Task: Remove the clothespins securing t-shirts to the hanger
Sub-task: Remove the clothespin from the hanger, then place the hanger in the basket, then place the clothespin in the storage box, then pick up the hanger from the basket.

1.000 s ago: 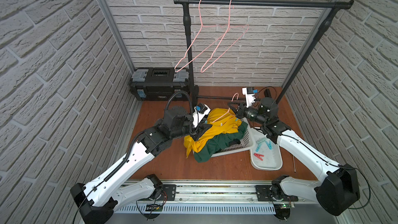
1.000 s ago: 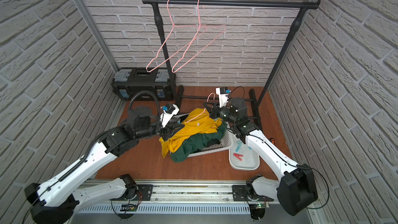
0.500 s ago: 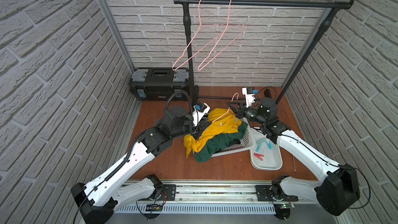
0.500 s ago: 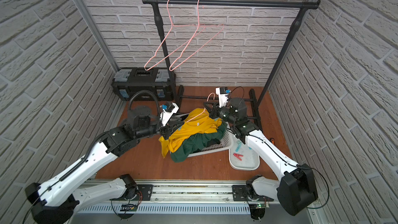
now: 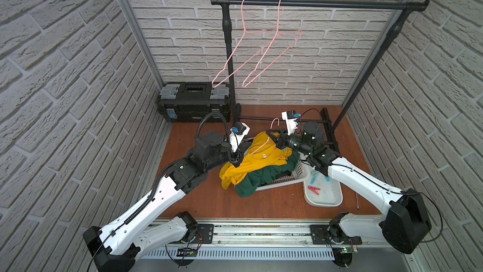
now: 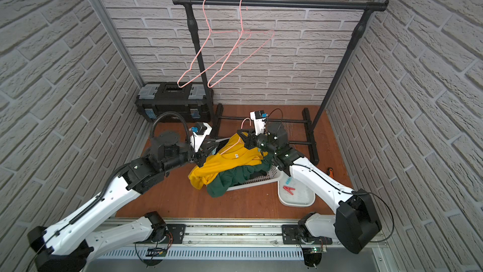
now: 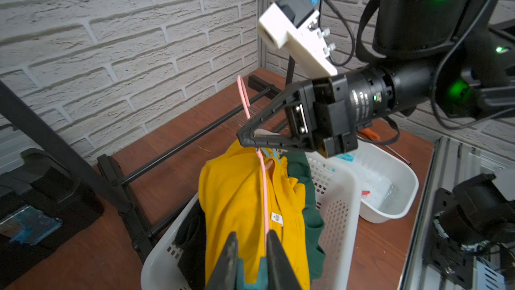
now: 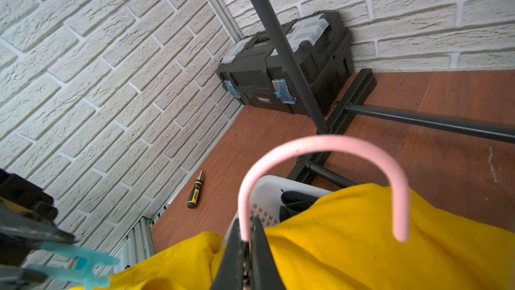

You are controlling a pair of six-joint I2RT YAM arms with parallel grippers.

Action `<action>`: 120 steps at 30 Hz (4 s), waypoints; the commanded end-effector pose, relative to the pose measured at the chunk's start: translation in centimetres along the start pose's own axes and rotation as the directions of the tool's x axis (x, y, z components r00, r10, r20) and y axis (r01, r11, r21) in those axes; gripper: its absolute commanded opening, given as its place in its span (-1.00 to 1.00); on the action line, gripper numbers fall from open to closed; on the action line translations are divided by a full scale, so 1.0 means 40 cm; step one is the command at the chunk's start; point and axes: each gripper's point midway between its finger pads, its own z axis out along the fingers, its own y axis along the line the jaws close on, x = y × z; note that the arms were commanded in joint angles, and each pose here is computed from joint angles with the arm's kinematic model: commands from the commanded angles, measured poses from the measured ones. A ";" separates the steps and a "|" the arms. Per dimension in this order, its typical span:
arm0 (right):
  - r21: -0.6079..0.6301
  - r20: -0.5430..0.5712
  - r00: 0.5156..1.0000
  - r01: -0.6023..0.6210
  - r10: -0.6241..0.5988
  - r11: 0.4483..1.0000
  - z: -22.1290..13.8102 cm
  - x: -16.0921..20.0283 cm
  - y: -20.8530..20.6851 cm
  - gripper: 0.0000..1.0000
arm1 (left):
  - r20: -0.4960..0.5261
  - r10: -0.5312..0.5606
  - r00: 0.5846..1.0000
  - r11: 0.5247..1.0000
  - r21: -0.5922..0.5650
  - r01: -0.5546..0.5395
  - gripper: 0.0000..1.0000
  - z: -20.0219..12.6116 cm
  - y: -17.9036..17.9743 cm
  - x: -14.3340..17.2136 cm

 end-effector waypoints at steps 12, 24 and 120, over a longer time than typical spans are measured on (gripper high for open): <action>0.011 -0.088 0.994 -0.060 0.061 0.998 0.061 0.086 0.000 -0.39 | 0.109 0.013 0.994 0.999 -0.041 -0.009 -0.60 -0.035 0.016 -0.040; 0.123 0.002 0.998 -0.070 0.070 0.990 -0.025 0.061 -0.037 0.02 | 0.148 -0.031 0.989 0.999 0.045 0.025 -0.54 0.005 -0.024 -0.048; 0.568 0.285 0.927 0.043 -0.245 0.822 -0.458 -0.019 -0.179 0.99 | -0.022 -0.334 0.942 0.936 -0.124 0.329 0.96 0.266 0.025 -0.014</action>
